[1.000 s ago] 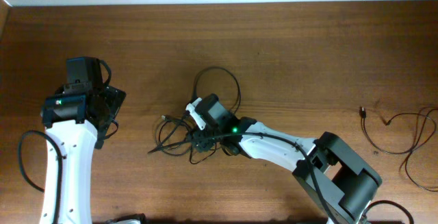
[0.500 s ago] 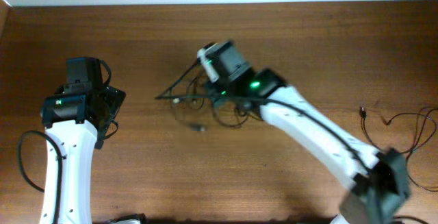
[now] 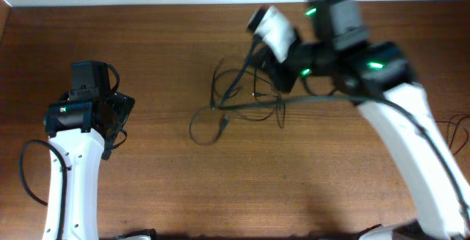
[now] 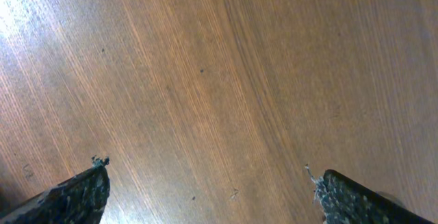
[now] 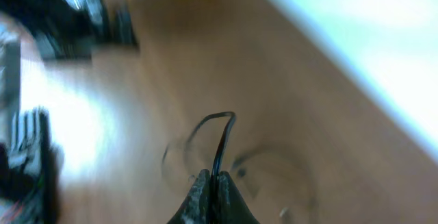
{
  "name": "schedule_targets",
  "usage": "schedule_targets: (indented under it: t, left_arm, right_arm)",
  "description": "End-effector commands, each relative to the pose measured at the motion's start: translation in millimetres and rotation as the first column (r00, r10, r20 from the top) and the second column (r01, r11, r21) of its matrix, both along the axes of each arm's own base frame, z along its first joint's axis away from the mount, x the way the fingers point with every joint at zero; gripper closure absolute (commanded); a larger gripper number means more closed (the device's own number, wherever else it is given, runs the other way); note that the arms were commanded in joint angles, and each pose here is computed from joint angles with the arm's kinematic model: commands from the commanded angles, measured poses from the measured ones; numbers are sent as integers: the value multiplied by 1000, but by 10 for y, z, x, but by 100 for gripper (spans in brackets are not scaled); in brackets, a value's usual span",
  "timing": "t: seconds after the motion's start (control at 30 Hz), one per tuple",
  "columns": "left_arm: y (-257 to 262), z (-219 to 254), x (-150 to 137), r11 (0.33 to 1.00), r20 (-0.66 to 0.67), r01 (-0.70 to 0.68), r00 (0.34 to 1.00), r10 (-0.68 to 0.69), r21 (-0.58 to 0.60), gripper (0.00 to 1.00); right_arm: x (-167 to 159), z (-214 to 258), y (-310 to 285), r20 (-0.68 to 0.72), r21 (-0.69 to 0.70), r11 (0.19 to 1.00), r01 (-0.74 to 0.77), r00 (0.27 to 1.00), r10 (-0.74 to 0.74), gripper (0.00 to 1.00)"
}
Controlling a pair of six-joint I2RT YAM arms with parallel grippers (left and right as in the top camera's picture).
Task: Untangle cables
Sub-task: 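Lift the grasped cable with the right gripper toward the far side, then pull the black cable to the far right with the right gripper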
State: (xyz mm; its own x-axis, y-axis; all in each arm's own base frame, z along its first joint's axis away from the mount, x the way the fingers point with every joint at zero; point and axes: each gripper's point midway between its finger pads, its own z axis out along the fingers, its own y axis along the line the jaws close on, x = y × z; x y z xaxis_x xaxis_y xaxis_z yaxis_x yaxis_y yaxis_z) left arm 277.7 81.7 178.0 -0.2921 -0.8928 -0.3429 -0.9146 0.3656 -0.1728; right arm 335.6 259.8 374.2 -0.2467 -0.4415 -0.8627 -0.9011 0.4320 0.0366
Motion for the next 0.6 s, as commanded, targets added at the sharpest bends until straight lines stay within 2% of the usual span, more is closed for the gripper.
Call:
schedule_targets:
  t: [0.0, 0.03, 0.07, 0.1, 0.13, 0.17, 0.2, 0.23, 0.27, 0.3, 0.33, 0.37, 0.4, 0.47, 0.57]
  left_arm:
    - [35, 34, -13, 1000, 3, 2, 1000, -2, 18, 1]
    - [35, 34, -13, 1000, 3, 2, 1000, -2, 18, 1]
    - [35, 34, -13, 1000, 3, 2, 1000, -2, 18, 1]
    - [35, 34, -13, 1000, 3, 2, 1000, -2, 18, 1]
    - [35, 34, -13, 1000, 3, 2, 1000, -2, 18, 1]
    - [35, 34, -13, 1000, 3, 2, 1000, -2, 18, 1]
    - [35, 34, -13, 1000, 3, 2, 1000, -2, 18, 1]
    - [35, 34, -13, 1000, 3, 2, 1000, -2, 18, 1]
    - [35, 34, -13, 1000, 3, 2, 1000, -2, 18, 1]
    - [35, 34, -13, 1000, 3, 2, 1000, -2, 18, 1]
    - [35, 34, -13, 1000, 3, 2, 1000, -2, 18, 1]
    - [35, 34, -13, 1000, 3, 2, 1000, -2, 18, 1]
    - [35, 34, -13, 1000, 3, 2, 1000, -2, 18, 1]
    - [35, 34, -13, 1000, 3, 2, 1000, -2, 18, 1]
    - [35, 34, -13, 1000, 3, 2, 1000, -2, 18, 1]
  right_arm:
    - [-70, 847, -303, 103, 117, 976, 185, 975, -197, 96]
    - [45, 687, -408, 35, 77, 952, 297, 953, -301, 96]
    - [221, 382, -602, 11, -46, 904, 424, 906, -424, 96]
    - [442, 89, -908, 19, -174, 785, 595, 799, -601, 96]
    - [596, -95, -1274, 60, -258, 601, 757, 633, -772, 96]
    - [680, -198, -1705, 133, -298, 358, 885, 410, -902, 96]
    - [696, -372, -2062, 173, -358, 190, 914, 265, -949, 96]
    - [677, -564, -2142, 144, -431, 184, 883, 269, -952, 96]
    - [639, -760, -2247, 103, -498, 159, 852, 241, -965, 96]
    - [594, -954, -2358, 51, -554, 123, 824, 181, -982, 96]
    - [538, -1191, -2392, -28, -627, 141, 766, 159, -987, 96]
    - [485, -1342, -2315, -114, -667, 197, 718, 162, -980, 96]
    - [407, -1477, -2150, -210, -701, 288, 652, 198, -957, 96]
    - [169, -1595, -1727, -392, -709, 504, 492, 319, -863, 96]
    - [-133, -1397, -1709, -396, -721, 514, 465, 331, -856, 96]
